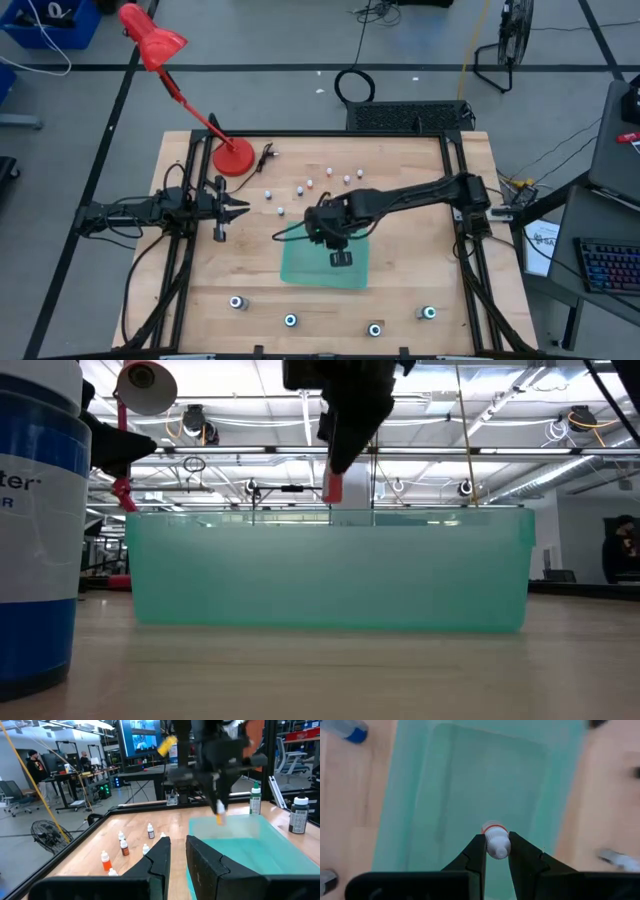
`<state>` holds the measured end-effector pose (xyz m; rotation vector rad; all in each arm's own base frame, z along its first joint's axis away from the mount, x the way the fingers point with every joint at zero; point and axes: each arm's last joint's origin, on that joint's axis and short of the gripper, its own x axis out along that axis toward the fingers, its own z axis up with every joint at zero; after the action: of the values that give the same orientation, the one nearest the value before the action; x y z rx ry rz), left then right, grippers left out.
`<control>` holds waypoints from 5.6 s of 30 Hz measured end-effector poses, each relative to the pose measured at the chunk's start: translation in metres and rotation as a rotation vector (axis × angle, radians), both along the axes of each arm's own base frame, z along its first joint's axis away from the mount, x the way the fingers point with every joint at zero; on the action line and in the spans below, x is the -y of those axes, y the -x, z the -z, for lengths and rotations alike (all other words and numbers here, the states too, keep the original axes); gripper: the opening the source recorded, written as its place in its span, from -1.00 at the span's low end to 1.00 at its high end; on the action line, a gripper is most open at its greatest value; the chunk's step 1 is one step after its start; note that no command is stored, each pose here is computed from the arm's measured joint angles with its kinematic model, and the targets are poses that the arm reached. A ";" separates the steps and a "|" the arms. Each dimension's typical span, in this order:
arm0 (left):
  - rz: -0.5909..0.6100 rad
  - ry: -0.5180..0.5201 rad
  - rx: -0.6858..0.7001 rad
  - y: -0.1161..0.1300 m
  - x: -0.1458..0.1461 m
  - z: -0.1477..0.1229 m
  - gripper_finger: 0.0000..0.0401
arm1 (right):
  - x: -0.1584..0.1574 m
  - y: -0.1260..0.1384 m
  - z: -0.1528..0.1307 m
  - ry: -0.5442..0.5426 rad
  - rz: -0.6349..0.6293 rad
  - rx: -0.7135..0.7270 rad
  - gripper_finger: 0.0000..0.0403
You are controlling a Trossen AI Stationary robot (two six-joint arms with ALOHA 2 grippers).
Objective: Pick & Place food coloring
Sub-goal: Put the small orange food coloring bottle into the green bin, then put the small violet food coloring bottle into the green bin
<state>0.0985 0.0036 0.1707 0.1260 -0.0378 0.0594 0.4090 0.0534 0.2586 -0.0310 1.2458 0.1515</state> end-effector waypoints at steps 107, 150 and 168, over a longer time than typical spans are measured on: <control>0.000 0.000 0.000 0.000 0.000 0.000 -0.67 | 0.149 0.132 0.072 0.212 0.521 -0.119 -0.12; 0.000 0.000 0.000 0.000 0.000 0.000 -0.67 | 0.148 0.124 0.088 0.110 0.481 -0.134 -0.12; 0.000 0.000 0.000 0.000 0.000 0.000 -0.67 | 0.148 0.124 0.089 0.113 0.490 -0.136 -0.12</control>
<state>0.0985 0.0036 0.1708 0.1262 -0.0380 0.0592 0.2850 -0.0950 0.1701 0.1887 1.3608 -0.3470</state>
